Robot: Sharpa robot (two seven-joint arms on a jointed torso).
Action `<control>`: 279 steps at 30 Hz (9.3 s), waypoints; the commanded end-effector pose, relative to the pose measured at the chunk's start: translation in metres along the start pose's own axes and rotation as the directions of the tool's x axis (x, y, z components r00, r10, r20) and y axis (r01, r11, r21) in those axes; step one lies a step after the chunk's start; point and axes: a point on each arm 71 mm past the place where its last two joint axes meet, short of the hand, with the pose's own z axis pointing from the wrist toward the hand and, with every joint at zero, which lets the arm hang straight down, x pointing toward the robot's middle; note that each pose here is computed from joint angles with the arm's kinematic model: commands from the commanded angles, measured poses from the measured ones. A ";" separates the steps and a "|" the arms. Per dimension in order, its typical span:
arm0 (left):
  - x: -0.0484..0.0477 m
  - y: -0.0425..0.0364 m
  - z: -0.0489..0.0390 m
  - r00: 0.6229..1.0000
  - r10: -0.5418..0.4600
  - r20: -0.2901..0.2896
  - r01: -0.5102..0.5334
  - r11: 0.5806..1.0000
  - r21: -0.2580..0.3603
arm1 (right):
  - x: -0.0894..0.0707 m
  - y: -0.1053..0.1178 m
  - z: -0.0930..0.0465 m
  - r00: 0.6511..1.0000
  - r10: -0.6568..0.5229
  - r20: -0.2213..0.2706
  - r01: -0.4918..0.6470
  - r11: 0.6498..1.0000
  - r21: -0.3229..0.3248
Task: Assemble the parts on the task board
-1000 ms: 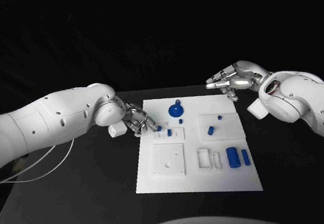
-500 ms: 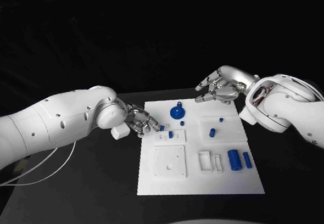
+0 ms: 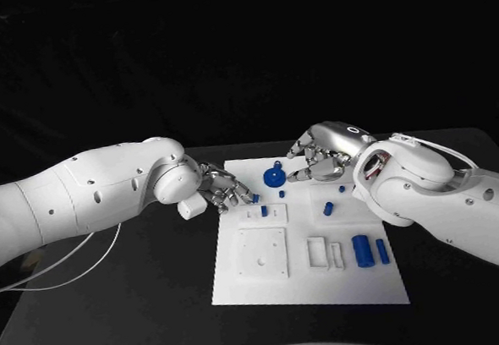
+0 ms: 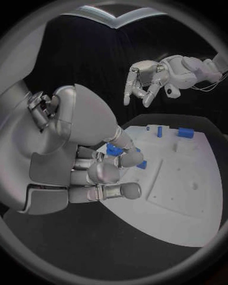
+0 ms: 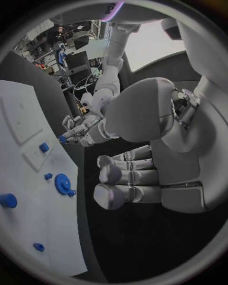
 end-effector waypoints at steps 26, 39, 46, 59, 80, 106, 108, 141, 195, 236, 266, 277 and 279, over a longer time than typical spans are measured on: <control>0.0160 -0.0188 -0.0001 0.987 -0.157 0.012 0.155 0.983 0.094 | 0.041 0.034 0.018 0.992 -0.121 -0.022 0.120 0.992 -0.037; 0.0204 -0.0219 0.0000 0.986 -0.168 -0.006 0.168 0.980 0.106 | 0.048 0.036 0.021 0.992 -0.126 -0.020 0.125 0.991 -0.046; 0.0215 -0.0228 0.0002 0.986 -0.167 -0.013 0.167 0.980 0.108 | 0.047 0.037 0.021 0.993 -0.118 0.002 0.118 0.991 -0.057; 0.0206 -0.0219 0.0004 0.986 -0.166 -0.016 0.167 0.981 0.103 | 0.046 0.035 0.020 0.993 -0.114 0.020 0.115 0.992 -0.057; 0.0190 -0.0209 0.0005 0.986 -0.165 -0.017 0.166 0.981 0.101 | 0.050 0.033 0.019 0.992 -0.128 -0.012 0.127 0.990 -0.056; 0.0200 -0.0211 0.0006 0.987 -0.160 -0.032 0.162 0.982 0.099 | 0.053 0.032 0.019 0.992 -0.130 -0.002 0.129 0.990 -0.057; 0.0202 -0.0212 0.0007 0.987 -0.159 -0.034 0.162 0.982 0.099 | 0.053 0.032 0.019 0.992 -0.129 0.000 0.128 0.990 -0.058; 0.0239 -0.0223 0.0005 0.981 -0.178 -0.077 0.185 0.977 0.101 | 0.054 0.033 0.020 0.989 -0.146 0.035 0.148 0.987 -0.066; 0.0042 -0.0205 -0.0233 0.909 -0.055 -0.413 0.275 0.823 0.498 | 0.019 -0.009 -0.030 0.926 0.364 0.099 -0.357 0.930 -0.081; 0.0013 -0.0212 -0.0164 0.963 0.003 -0.271 0.140 0.851 0.506 | 0.017 -0.007 -0.042 0.898 0.430 0.093 -0.422 0.902 -0.094; 0.0119 -0.0300 -0.0117 0.961 0.018 -0.275 0.133 0.845 0.519 | 0.018 0.005 -0.036 0.891 0.447 0.080 -0.437 0.892 -0.118; 0.0126 -0.0313 -0.0116 0.960 0.012 -0.279 0.141 0.841 0.523 | 0.019 0.005 -0.035 0.894 0.442 0.077 -0.432 0.894 -0.117; 0.0128 -0.0317 -0.0118 0.959 0.010 -0.282 0.146 0.838 0.525 | 0.019 0.005 -0.035 0.894 0.441 0.077 -0.432 0.894 -0.117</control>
